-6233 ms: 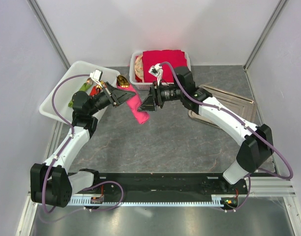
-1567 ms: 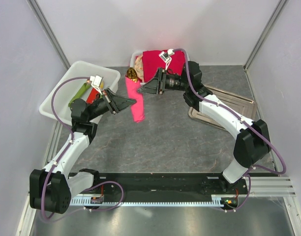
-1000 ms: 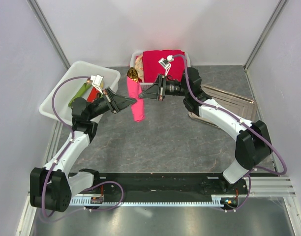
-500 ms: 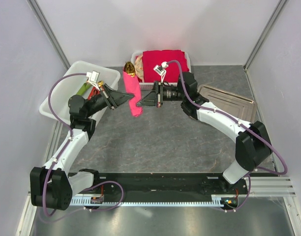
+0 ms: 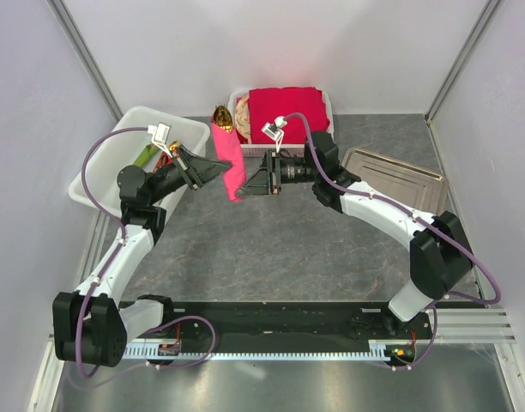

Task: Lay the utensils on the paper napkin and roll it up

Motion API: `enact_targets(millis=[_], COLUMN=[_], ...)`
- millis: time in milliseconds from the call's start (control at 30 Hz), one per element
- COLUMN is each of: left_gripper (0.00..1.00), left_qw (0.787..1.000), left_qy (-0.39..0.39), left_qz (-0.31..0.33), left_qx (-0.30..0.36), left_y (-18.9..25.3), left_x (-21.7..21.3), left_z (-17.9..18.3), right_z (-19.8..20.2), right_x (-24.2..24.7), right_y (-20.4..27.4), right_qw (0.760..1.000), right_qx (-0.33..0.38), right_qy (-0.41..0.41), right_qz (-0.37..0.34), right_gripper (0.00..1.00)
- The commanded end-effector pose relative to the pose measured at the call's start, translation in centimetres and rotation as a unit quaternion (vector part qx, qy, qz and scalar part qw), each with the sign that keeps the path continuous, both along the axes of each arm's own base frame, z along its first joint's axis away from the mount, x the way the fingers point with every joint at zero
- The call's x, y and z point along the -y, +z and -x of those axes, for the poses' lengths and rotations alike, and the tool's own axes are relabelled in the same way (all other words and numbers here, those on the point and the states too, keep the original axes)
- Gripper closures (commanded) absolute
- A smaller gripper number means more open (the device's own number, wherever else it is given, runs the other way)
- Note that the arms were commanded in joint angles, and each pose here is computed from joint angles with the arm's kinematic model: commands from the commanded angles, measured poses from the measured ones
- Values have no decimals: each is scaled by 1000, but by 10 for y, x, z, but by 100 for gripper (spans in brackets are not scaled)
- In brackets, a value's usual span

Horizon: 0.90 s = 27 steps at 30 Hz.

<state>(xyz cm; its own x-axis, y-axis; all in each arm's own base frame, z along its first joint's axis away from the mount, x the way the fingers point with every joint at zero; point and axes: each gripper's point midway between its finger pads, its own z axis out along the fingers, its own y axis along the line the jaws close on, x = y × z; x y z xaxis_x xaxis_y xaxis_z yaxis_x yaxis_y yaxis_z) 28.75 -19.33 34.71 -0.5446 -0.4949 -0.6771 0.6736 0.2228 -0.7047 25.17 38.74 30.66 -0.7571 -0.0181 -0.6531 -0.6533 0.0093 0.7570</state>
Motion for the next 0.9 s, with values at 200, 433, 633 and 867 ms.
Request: enact_targets(millis=[200, 433, 633, 867], left_gripper=[98, 98, 98, 98], left_qw=[998, 996, 983, 963], left_qy=[10, 2, -3, 28], left_qz=[-5, -69, -166, -255], left_qx=[64, 59, 81, 89], left_y=[28, 7, -16, -35], left_x=[-3, -11, -45, -108], left_z=[-1, -3, -10, -36], right_z=[19, 1, -21, -28], right_x=[-5, 6, 29, 38], right_y=[6, -1, -3, -8], right_qw=[999, 998, 997, 996], right_qx=[28, 43, 44, 43], right_qy=[24, -10, -39, -51], right_qz=[-5, 32, 42, 52], right_gripper=[56, 2, 2, 2])
